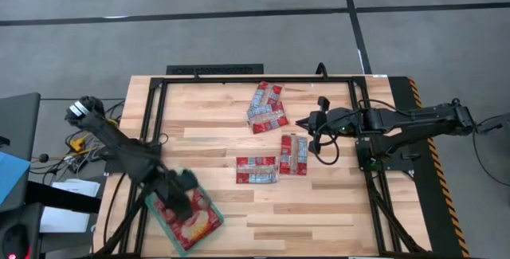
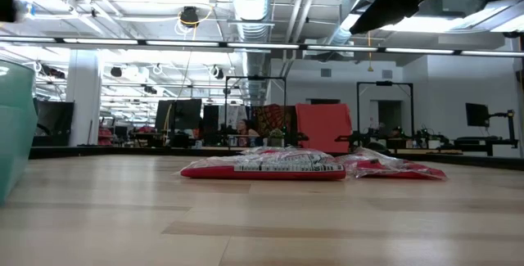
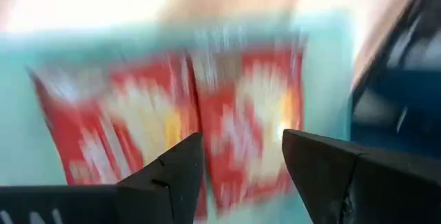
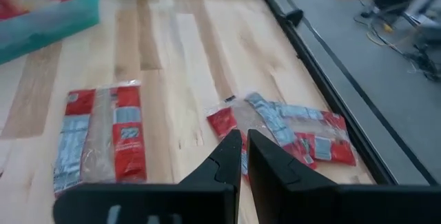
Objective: Sort popcorn bags into baskets
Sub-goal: Put the red popcorn bag into the green bin
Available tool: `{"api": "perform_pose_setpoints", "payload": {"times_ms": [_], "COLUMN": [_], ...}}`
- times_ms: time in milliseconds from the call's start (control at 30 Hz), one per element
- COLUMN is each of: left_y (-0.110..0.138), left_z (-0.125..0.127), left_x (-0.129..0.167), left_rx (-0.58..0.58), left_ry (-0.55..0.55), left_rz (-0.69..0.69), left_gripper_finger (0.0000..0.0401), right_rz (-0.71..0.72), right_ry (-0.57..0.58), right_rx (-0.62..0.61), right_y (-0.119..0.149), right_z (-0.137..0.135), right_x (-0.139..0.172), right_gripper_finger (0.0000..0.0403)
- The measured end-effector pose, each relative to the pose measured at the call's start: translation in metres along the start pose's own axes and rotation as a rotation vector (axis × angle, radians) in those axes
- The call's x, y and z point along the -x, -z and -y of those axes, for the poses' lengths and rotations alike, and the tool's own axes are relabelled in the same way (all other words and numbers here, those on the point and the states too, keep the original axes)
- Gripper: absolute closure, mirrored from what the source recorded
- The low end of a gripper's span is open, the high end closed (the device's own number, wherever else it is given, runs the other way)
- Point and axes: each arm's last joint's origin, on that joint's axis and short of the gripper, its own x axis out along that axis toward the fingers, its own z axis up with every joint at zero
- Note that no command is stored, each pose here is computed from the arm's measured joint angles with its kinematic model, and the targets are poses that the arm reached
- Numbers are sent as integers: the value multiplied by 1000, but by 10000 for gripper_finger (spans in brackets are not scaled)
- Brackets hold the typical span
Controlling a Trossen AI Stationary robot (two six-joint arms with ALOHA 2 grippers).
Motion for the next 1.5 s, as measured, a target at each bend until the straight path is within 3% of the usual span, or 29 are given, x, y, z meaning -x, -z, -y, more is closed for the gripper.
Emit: {"api": "perform_pose_setpoints", "payload": {"times_ms": [133,267,433,600,733,1033,1233,1333,1433,1500], "left_y": [-40,-84,-133,-168,-189,-205,-204,-204,-204,-204], "left_z": [-21,-42,-64,-85,-94,-101,-101,-101,-101,-101], "left_x": [19,31,36,34,31,28,28,28,28,28], "left_rx": [118,108,139,245,294,360,305,294,283,269], "left_ry": [-59,-109,-93,-70,-6,43,40,42,38,30], "left_rz": [261,414,532,603,646,697,676,670,671,673], "left_gripper_finger": [217,205,142,83,70,75,76,76,76,76], "right_rz": [-45,-121,-174,-262,-321,-384,-357,-365,-362,-368], "right_ry": [92,105,35,113,142,8,-68,-27,-38,-46], "right_rx": [-136,-168,-223,-263,-373,-633,-721,-697,-699,-702], "right_y": [4,12,17,29,46,100,119,114,109,105], "right_z": [13,27,46,70,92,121,113,105,105,105], "right_x": [-3,-7,-18,-48,-86,-161,-192,-199,-202,-204], "right_gripper_finger": [355,336,249,138,98,96,96,99,128,173]}}
